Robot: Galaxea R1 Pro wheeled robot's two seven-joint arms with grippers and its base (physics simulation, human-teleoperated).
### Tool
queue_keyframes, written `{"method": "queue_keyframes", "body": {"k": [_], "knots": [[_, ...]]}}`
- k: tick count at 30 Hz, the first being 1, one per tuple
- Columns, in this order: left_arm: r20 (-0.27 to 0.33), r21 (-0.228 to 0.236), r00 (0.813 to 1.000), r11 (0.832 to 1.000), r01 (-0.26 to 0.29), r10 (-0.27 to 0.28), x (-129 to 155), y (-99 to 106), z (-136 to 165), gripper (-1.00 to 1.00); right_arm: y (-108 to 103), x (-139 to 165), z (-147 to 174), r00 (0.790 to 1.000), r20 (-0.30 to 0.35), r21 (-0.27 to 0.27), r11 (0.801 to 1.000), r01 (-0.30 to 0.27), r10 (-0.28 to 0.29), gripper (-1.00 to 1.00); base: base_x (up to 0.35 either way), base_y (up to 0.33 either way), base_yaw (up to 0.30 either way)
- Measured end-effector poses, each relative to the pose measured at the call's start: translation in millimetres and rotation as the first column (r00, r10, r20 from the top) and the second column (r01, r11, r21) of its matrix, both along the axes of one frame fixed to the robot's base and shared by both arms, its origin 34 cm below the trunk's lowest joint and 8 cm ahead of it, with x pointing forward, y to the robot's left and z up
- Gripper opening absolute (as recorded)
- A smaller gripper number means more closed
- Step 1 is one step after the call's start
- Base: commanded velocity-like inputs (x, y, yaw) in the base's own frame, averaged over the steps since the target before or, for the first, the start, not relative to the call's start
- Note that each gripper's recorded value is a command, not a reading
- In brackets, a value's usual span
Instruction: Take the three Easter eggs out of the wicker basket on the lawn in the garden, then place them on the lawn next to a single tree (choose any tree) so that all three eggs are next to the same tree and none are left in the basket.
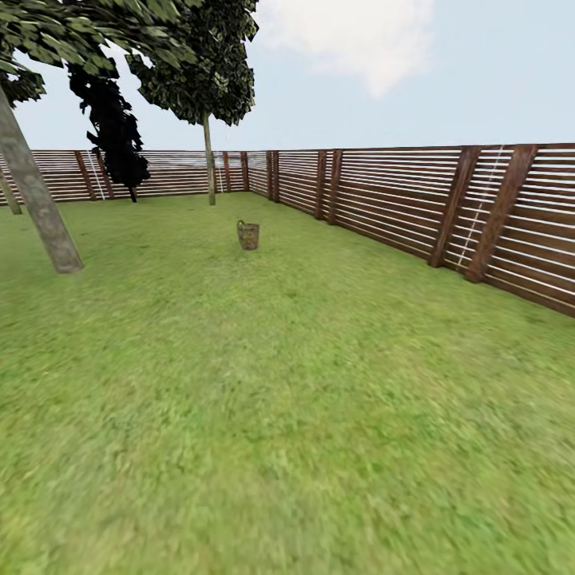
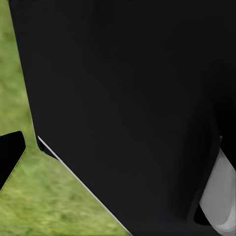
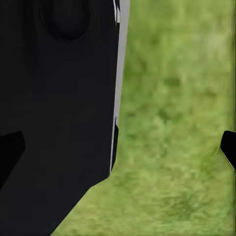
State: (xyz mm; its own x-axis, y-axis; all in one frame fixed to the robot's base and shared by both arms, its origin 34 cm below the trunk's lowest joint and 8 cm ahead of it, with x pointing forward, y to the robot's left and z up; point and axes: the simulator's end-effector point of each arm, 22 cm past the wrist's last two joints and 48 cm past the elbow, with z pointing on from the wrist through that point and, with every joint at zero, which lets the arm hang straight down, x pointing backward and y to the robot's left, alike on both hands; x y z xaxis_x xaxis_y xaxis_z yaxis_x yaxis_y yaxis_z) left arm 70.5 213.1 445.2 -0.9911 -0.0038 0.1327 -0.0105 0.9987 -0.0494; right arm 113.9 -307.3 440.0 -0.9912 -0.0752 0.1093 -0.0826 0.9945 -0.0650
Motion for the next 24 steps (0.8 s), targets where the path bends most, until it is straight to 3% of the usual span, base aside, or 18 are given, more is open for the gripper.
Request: {"method": "queue_keyframes", "body": {"k": [24], "knots": [[-0.001, 0.0, 1.0, 1.0, 0.0, 0.0, -0.6, 0.0, 0.1, 1.0, -0.2, 0.0, 0.0, 1.0, 0.0, 0.0, 1.0, 0.0, 0.0, 1.0, 0.338, 0.0, 0.0]]}}
